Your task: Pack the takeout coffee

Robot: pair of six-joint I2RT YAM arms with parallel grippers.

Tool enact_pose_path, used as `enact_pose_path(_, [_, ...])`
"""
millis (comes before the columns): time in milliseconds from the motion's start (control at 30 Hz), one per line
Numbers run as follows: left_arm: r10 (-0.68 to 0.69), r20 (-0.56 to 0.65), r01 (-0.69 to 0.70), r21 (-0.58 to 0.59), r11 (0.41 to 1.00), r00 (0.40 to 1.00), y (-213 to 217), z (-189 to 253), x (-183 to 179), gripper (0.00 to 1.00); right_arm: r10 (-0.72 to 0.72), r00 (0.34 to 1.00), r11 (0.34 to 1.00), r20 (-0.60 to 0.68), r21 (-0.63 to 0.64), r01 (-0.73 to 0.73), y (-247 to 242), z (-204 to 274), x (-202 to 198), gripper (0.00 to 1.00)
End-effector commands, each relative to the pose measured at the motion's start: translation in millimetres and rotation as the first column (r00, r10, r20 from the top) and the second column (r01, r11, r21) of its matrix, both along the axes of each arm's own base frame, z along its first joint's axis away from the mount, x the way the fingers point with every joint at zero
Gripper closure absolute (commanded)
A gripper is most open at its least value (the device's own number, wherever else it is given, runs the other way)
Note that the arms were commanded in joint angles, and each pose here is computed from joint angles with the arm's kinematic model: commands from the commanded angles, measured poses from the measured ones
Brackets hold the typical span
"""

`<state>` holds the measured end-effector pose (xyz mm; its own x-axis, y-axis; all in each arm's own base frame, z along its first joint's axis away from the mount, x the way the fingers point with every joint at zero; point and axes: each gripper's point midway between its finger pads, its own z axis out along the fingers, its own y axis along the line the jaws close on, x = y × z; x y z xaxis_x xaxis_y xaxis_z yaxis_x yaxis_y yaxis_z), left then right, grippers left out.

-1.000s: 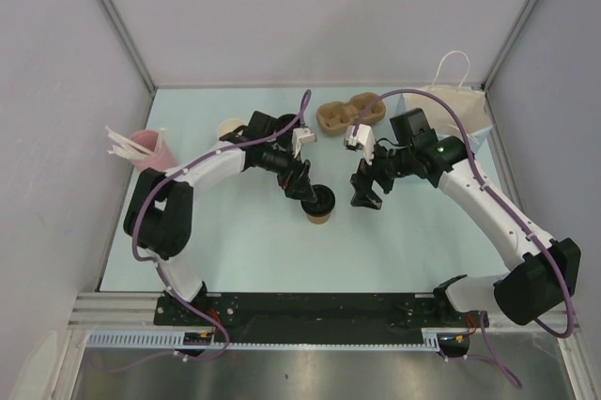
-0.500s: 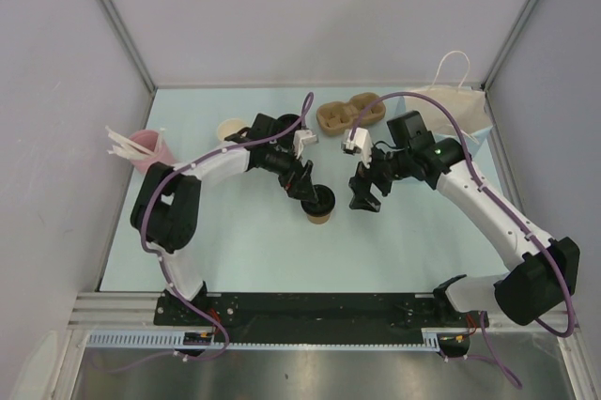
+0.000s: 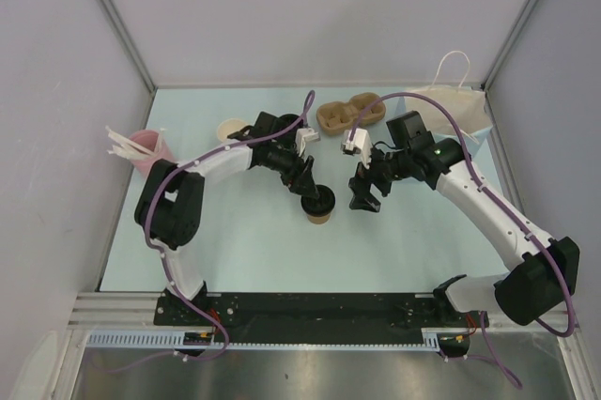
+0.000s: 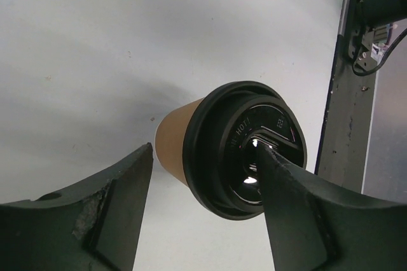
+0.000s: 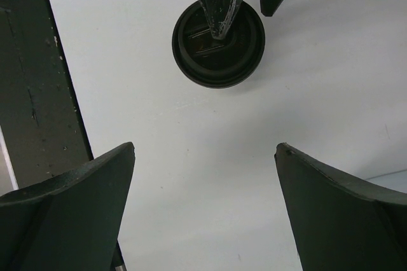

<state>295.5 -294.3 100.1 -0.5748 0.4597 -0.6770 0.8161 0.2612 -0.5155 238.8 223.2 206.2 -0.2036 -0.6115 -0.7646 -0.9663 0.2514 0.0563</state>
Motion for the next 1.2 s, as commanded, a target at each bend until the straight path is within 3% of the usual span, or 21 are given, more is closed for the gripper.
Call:
enact_pose_path(0, [0.003, 0.011, -0.004, 0.048, 0.999, 1.0, 2, -10, 6, 0.33, 0.015, 1.0, 1.0, 0.014, 0.027, -0.015, 5, 3, 2, 0.04])
enact_pose_path(200, [-0.005, -0.016, 0.007, 0.103, 0.995, 1.0, 10, -29, 1, 0.41, -0.025, 0.996, 0.998, -0.09, 0.061, 0.031, 11, -13, 13, 0.07])
enact_pose_path(500, [-0.007, -0.035, 0.012, 0.153, 0.988, 0.999, 19, -54, -7, 0.43, -0.114, 0.978, 0.988, -0.173, 0.087, 0.13, 19, -27, 35, 0.17])
enact_pose_path(800, [-0.009, -0.03, 0.014, 0.166, 0.986, 0.999, 23, -60, -10, 0.44, -0.185, 0.96, 0.971, -0.211, 0.11, 0.211, 31, -42, 62, 0.4])
enact_pose_path(933, [-0.006, -0.03, 0.011, 0.174, 0.985, 1.0, 24, -62, -11, 0.44, -0.2, 0.944, 0.969, -0.264, 0.09, 0.23, 33, -59, 66, 0.56])
enact_pose_path(1167, [-0.005, -0.027, 0.01, 0.175, 0.984, 1.0, 25, -61, -11, 0.44, -0.2, 0.915, 0.964, -0.349, 0.098, 0.248, 40, -74, 70, 0.62])
